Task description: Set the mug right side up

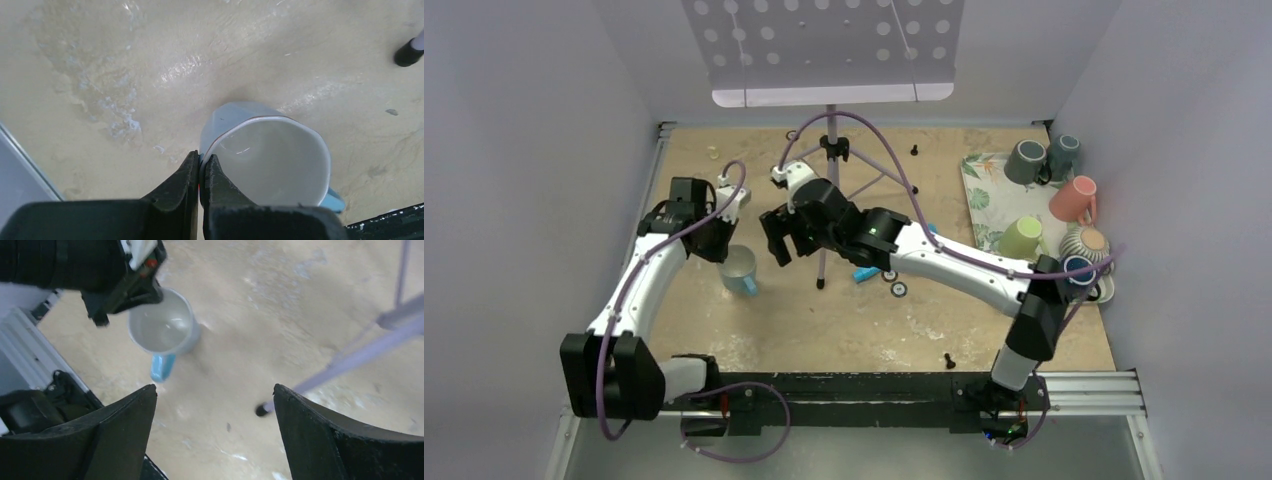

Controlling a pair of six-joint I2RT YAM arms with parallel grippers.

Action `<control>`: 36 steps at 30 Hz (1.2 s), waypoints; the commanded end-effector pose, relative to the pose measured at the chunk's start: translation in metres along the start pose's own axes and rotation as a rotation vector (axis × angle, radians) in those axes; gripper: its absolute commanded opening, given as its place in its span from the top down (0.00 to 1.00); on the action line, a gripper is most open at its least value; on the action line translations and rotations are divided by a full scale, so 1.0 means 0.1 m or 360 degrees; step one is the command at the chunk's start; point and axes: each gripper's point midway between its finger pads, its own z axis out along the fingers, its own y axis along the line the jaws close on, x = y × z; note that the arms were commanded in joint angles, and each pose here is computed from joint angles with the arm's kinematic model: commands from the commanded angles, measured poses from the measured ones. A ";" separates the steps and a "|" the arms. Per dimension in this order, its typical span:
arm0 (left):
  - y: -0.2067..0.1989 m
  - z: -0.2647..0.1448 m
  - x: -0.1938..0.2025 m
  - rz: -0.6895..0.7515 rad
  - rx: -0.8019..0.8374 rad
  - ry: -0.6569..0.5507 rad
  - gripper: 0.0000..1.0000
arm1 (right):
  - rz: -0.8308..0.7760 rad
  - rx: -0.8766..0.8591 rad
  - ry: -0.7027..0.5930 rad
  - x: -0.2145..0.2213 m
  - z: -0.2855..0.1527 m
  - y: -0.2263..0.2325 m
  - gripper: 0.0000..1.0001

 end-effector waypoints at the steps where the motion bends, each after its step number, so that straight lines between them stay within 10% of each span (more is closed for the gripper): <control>1: 0.15 0.16 -0.38 -0.0023 0.0066 -0.0217 1.00 | -0.0002 0.0142 -0.0173 -0.20 -0.49 -0.38 0.10; 15: 0.29 0.55 -0.19 -0.0051 0.0098 -0.0206 1.00 | 0.0473 0.1246 -0.0280 0.44 -1.69 -3.17 0.06; 25: 0.24 0.25 -0.22 -0.0008 0.0088 -0.0271 0.31 | 0.1290 0.1777 -0.0644 0.89 -2.73 -4.35 0.02; 36: 0.01 -0.43 -0.26 0.0079 0.0152 -0.0338 0.20 | 0.2093 0.2060 -0.0738 1.82 -3.18 -4.67 0.03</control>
